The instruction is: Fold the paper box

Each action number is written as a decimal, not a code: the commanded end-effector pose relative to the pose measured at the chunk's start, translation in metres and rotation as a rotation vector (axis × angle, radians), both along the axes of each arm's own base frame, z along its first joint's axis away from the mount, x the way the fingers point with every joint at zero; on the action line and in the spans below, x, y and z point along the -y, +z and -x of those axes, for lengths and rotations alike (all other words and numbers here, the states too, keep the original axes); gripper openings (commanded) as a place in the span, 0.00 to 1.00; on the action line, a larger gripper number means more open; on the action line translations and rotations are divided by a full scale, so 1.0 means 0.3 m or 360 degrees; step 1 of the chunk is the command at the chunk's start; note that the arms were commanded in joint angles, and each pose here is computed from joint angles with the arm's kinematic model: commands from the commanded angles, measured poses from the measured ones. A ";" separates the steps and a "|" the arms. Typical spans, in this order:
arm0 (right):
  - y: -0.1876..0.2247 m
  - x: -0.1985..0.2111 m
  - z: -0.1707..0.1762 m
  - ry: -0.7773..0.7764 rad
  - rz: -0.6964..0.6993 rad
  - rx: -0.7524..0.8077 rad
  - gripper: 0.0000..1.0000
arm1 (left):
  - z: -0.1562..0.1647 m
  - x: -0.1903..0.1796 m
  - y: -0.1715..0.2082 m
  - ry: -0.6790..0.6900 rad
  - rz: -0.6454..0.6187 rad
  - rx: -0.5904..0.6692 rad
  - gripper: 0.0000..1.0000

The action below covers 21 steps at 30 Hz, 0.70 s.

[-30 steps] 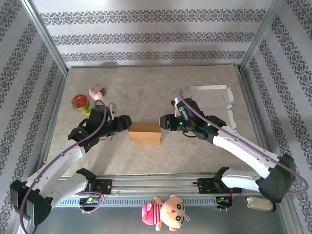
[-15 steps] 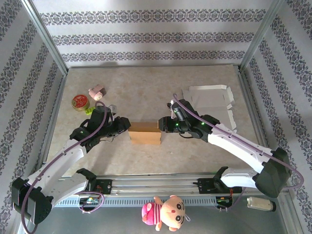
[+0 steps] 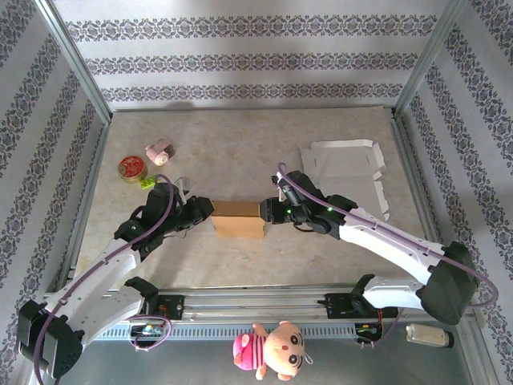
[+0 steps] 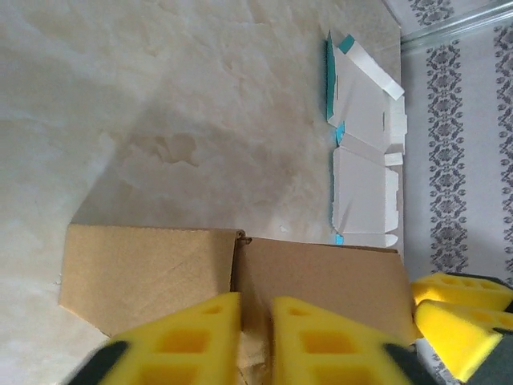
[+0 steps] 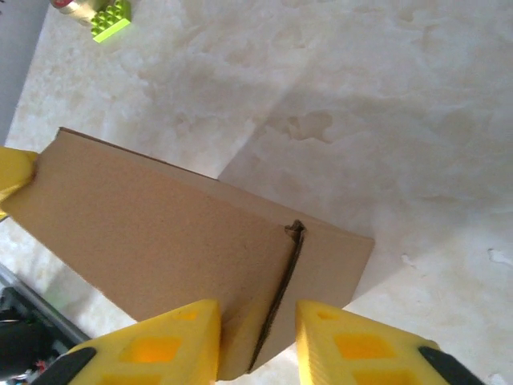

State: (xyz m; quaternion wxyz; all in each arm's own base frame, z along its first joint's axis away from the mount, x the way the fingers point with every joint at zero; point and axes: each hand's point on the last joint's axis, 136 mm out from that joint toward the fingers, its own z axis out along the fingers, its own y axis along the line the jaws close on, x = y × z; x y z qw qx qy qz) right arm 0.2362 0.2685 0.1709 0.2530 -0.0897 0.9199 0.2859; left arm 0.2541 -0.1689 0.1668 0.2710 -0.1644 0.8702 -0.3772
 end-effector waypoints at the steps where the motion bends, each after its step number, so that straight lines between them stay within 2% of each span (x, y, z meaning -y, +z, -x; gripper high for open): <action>1: 0.027 0.034 0.002 -0.0002 0.0096 0.0034 0.35 | 0.086 -0.060 -0.104 -0.0025 -0.0241 -0.0204 0.35; 7: 0.146 0.024 -0.020 -0.0029 -0.0002 0.0139 0.46 | 0.053 -0.070 0.042 -0.0026 -0.0277 -0.0013 0.56; 13: 0.068 0.032 -0.027 -0.0053 0.0060 0.0089 0.53 | 0.043 -0.072 0.010 -0.0013 -0.0291 -0.0020 0.69; 18: -0.024 0.015 -0.009 -0.0023 0.0075 -0.0022 0.53 | 0.062 -0.049 -0.082 -0.0053 -0.0240 -0.0110 0.69; 19: -0.046 0.011 -0.006 -0.0013 0.0082 -0.0039 0.52 | 0.071 -0.044 -0.104 -0.0066 -0.0230 -0.0135 0.65; 21: -0.098 0.019 0.003 -0.0002 0.0132 -0.0079 0.43 | 0.092 -0.043 -0.150 -0.0081 -0.0221 -0.0186 0.54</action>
